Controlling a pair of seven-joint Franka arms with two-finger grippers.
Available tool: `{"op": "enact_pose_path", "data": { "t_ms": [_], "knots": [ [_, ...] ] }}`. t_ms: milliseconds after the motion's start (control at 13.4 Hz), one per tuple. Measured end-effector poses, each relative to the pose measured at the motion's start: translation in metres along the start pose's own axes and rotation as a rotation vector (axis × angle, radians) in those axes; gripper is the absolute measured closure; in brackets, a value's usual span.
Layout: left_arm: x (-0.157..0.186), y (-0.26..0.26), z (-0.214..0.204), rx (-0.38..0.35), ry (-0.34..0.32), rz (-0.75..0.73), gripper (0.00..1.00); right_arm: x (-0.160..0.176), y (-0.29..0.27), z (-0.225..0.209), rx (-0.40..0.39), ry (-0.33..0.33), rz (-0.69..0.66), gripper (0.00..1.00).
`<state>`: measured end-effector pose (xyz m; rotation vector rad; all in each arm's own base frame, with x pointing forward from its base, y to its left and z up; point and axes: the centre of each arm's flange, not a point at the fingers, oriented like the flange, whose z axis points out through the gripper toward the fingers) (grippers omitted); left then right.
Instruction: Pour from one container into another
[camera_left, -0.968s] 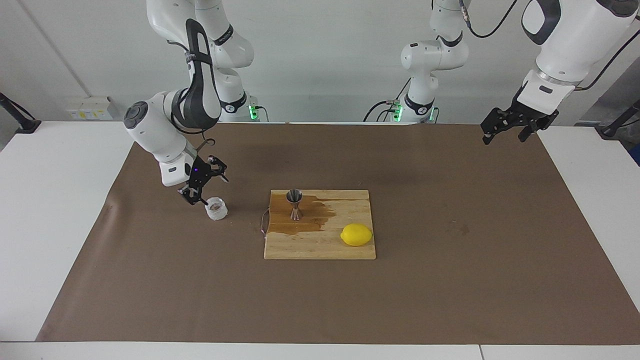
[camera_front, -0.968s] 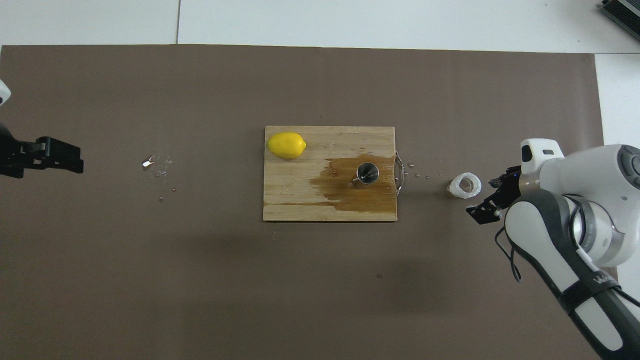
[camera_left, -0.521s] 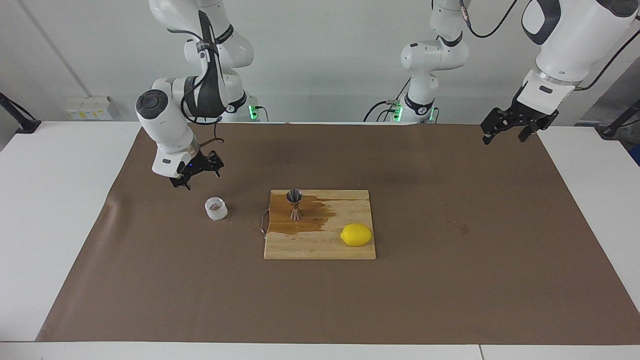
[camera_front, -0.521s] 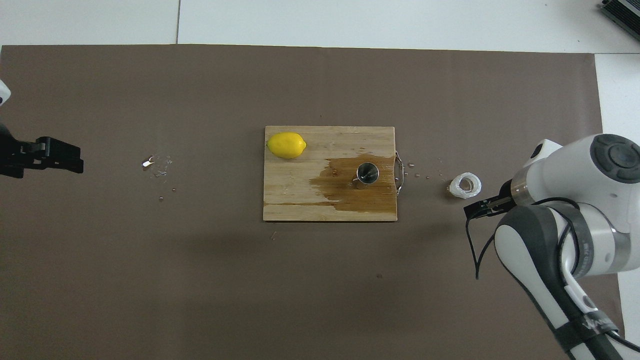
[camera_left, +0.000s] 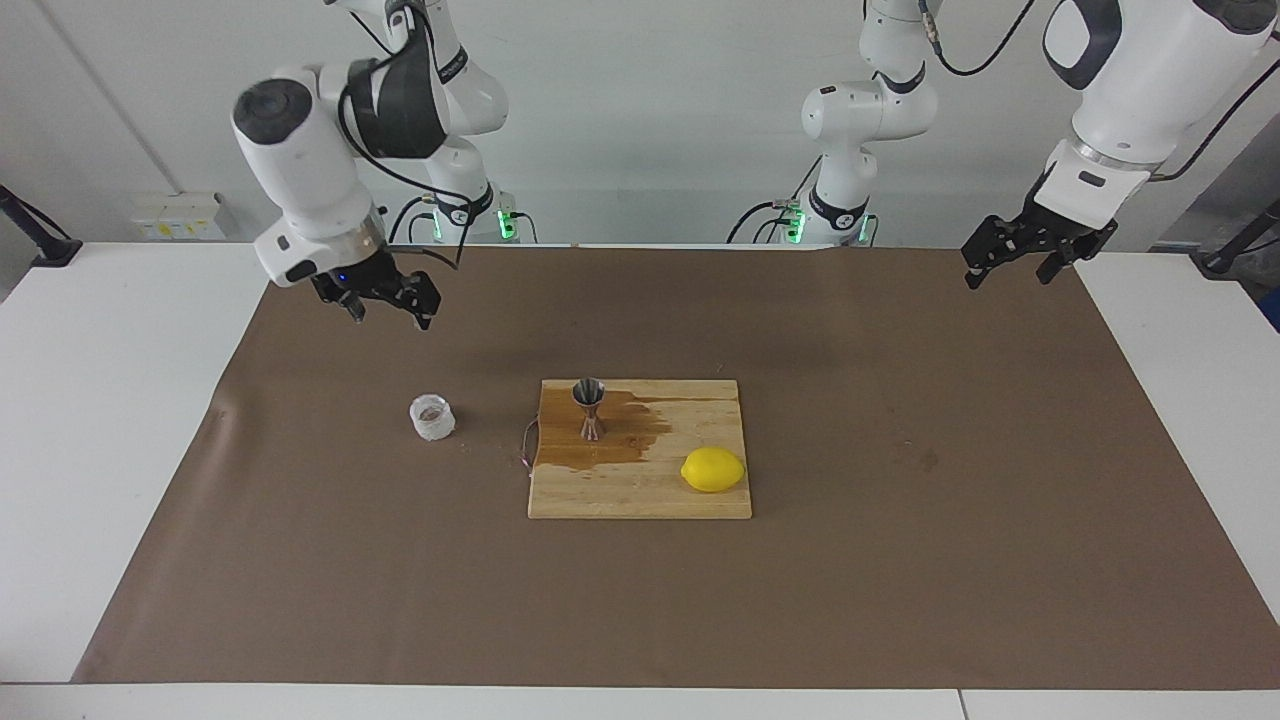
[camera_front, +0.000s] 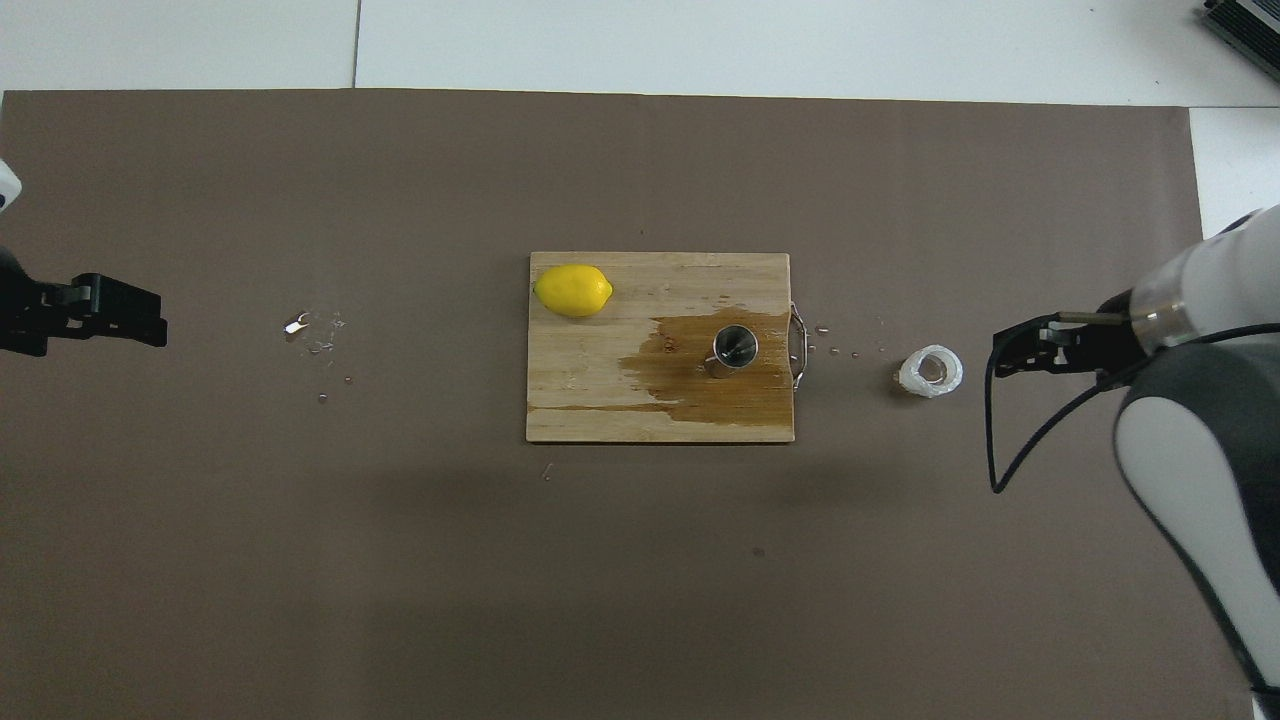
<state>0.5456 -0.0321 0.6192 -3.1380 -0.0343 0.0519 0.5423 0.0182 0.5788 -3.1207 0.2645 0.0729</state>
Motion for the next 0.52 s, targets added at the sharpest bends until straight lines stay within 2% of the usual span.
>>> {"op": "enact_pose_path", "data": {
  "t_ms": [149, 223, 521],
  "knots": [
    [0.000, 0.000, 0.000, 0.000, 0.000, 0.000, 0.00, 0.002, 0.017, -0.051, 0.018, 0.025, 0.003, 0.00],
    [0.000, 0.000, 0.000, 0.000, 0.000, 0.000, 0.00, 0.007, 0.025, -0.056, 0.020, 0.026, 0.011, 0.00],
    [0.000, 0.000, 0.000, 0.000, 0.000, 0.000, 0.00, 0.027, 0.042, -0.029, 0.015, -0.023, 0.041, 0.00]
  ]
}}
